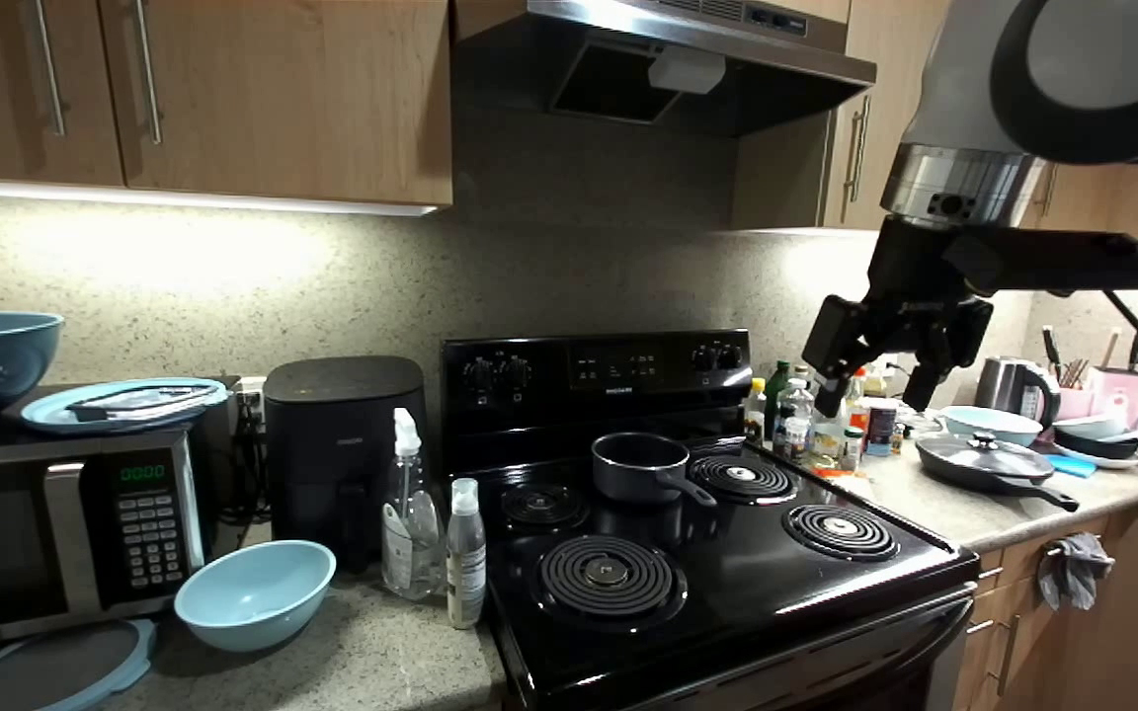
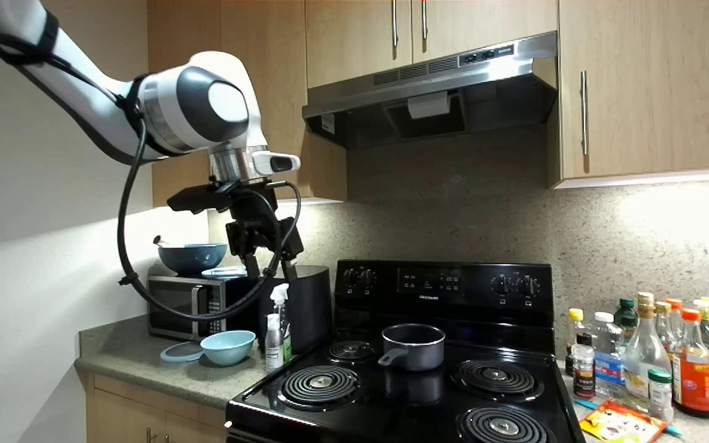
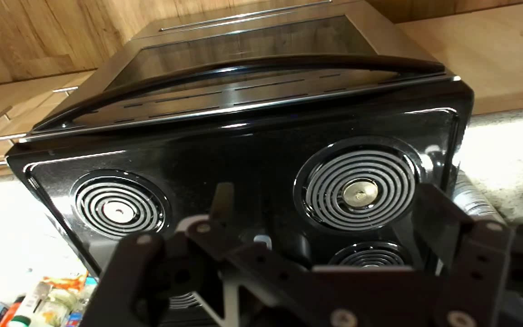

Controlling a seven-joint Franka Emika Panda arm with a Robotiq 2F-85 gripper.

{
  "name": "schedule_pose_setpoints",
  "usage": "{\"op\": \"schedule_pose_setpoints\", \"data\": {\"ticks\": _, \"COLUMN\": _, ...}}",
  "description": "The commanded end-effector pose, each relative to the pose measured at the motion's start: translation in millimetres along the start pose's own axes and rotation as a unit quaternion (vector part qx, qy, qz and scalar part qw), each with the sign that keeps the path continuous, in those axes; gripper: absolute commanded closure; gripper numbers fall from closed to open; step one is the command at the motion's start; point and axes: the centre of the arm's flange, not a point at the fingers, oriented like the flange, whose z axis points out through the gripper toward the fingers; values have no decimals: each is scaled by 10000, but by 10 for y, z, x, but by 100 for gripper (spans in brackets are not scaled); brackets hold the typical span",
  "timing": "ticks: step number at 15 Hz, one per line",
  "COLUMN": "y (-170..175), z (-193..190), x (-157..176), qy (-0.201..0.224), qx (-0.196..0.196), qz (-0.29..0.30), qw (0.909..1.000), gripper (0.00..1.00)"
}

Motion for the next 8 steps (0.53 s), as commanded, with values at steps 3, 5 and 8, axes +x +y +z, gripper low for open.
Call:
{"op": "schedule_pose_setpoints", "data": {"ticks": 3, "y": 25, "z": 133, "x": 143, "qy": -138, "qx": -42, "qz": 24, "qw": 9999, "gripper": 0}}
{"op": "schedule_pose_setpoints", "data": {"ticks": 5, "y": -6, "z": 157, "x": 187, "qy": -115, "qx": -24, "qz": -11, "qw": 9999, "gripper": 0}}
{"op": "schedule_pose_setpoints", "data": {"ticks": 8, "y": -2, "z": 212, "x": 554, "qy": 480, "qx": 382, "qz": 558, "qw": 9966, "gripper": 0}}
